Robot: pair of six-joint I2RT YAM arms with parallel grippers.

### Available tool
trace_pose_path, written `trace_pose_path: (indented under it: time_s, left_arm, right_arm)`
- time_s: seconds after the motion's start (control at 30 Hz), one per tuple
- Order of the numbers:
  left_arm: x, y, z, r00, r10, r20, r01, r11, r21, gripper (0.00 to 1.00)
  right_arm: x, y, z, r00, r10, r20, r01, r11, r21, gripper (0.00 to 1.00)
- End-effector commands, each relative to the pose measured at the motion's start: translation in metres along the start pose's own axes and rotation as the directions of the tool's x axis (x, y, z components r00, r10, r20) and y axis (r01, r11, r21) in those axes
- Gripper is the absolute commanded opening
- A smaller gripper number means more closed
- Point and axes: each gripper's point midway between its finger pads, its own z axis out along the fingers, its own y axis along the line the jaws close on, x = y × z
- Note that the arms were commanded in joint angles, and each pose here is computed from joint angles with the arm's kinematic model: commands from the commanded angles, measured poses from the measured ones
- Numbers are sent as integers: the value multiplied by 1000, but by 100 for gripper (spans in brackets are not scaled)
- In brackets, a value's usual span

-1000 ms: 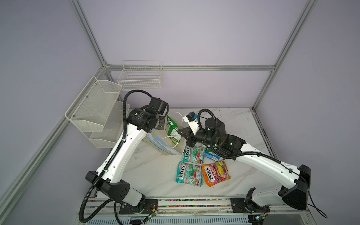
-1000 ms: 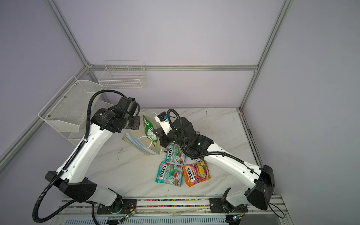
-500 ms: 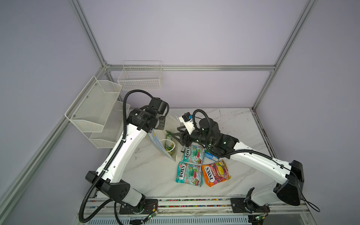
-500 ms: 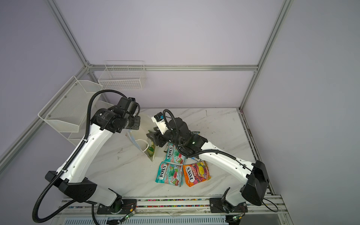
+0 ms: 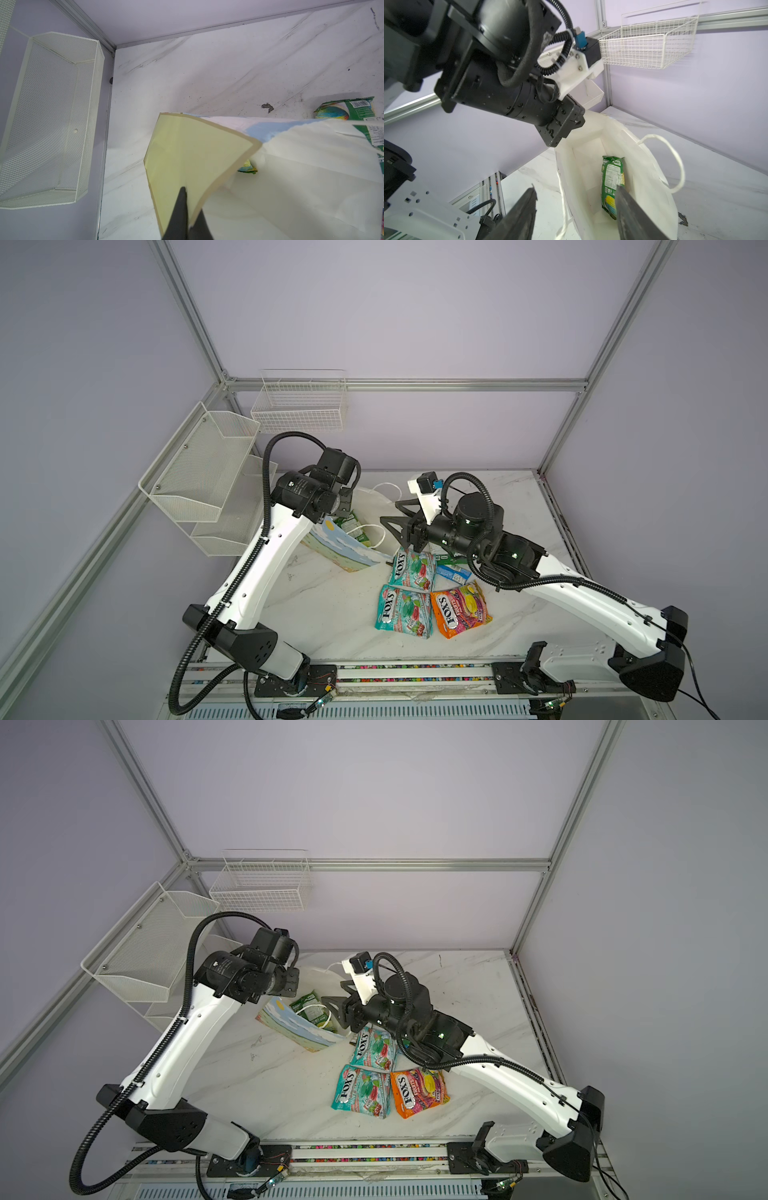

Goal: Place the snacks into the paper bag
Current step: 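Move the right gripper back down to the teal Mint Blossom packet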

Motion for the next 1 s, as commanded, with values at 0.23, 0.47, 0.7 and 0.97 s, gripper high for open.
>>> trace_pose_path:
  time_s: [0.23,0.47,0.7,0.97]
  left_arm:
    - [-2,0,-1,1000,1,19,-1,1000,-1,0]
    - [-1,1,-1,1000,3,19,-2,1000,-3,0]
    - [3,-1,1,1000,2,17,-2,1000,7,0]
    - [4,-2,2,1000,0,24,0,1000,17,0]
  right_arm:
    - [43,-54,-24,978,208,-25,-192,936,294,76]
    - [63,-69,-33,957,288,-22,-259,890,375,89]
    - [90,-79,-37,929,368,-41,-316,846,429,97]
    - [127,-92,-45,877,476,-69,-391,789,474,97]
